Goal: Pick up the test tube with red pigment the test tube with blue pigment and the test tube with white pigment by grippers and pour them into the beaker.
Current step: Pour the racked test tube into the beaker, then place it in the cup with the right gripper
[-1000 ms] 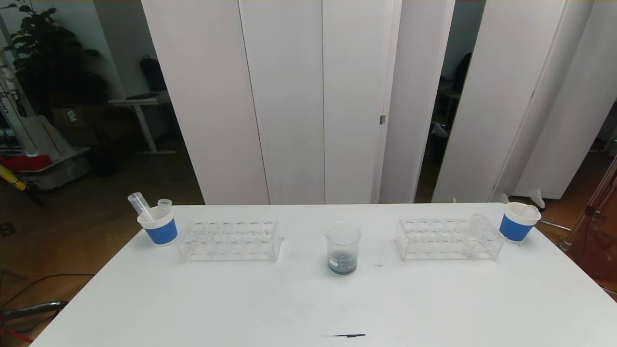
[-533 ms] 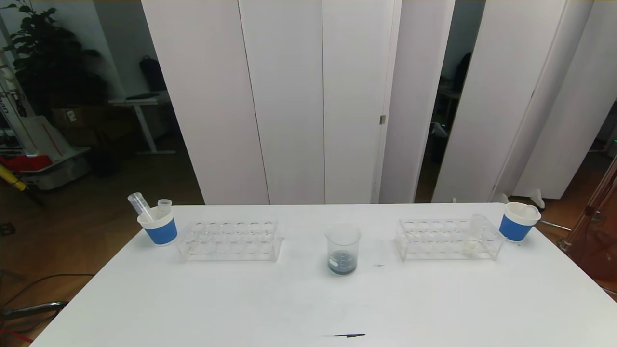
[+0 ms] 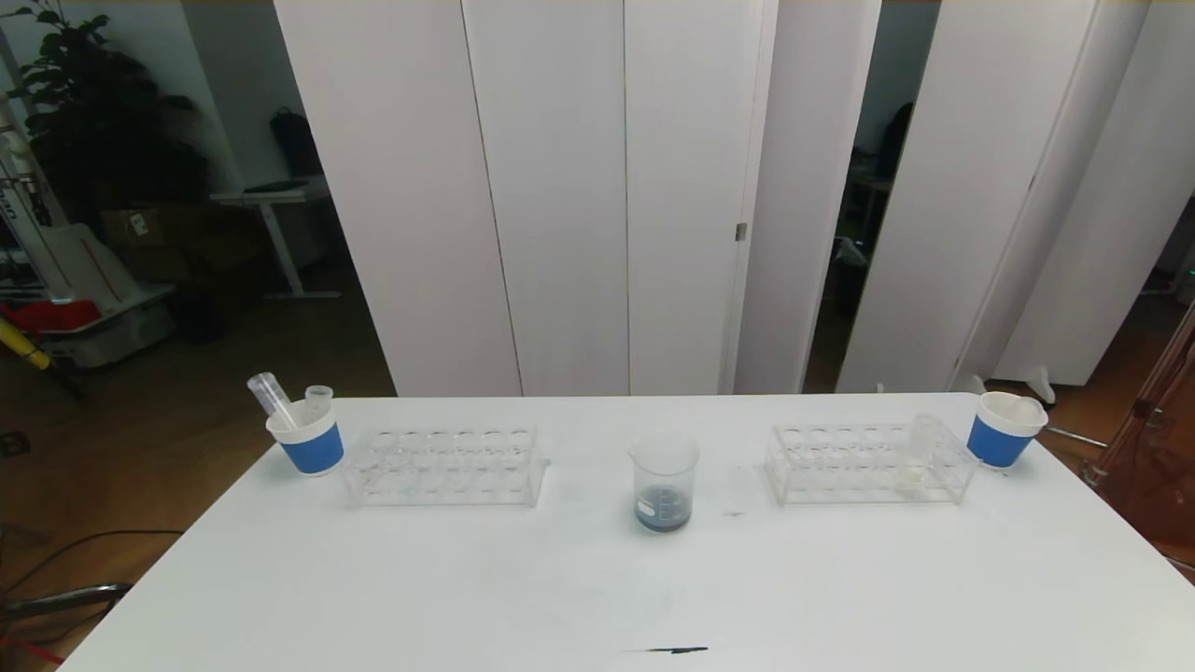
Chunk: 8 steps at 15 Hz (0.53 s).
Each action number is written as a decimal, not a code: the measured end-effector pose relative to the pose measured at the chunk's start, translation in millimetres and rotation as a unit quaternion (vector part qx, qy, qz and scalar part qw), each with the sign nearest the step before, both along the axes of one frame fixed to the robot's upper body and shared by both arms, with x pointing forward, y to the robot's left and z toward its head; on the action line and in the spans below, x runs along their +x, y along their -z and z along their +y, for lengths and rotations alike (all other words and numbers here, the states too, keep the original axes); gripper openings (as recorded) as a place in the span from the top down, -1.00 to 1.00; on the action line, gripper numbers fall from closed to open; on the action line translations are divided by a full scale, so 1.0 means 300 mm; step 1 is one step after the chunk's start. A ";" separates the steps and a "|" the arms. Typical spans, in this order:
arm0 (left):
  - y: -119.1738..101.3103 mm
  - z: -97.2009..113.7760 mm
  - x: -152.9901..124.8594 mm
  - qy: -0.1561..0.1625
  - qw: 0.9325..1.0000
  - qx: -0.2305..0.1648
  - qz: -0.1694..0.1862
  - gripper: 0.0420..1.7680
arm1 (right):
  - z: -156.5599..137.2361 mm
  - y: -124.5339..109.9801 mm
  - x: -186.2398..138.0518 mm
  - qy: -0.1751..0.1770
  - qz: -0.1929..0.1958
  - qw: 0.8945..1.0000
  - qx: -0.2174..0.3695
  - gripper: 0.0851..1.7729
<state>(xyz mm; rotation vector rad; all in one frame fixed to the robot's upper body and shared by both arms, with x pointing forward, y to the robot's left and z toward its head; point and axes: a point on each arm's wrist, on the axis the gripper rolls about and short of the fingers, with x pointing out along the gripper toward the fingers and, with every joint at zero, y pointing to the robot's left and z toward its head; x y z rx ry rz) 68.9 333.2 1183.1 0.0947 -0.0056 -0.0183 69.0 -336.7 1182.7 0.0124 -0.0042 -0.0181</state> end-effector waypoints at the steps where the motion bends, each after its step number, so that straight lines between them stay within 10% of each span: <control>1: 0.000 0.000 0.000 0.000 1.000 0.000 0.000 -0.98 | 0.000 0.000 0.000 0.000 0.000 1.000 0.000 -0.97; 8: 0.000 0.000 0.000 0.000 1.000 0.000 0.000 -0.98 | 0.000 0.000 0.000 0.000 0.000 1.000 0.000 -0.97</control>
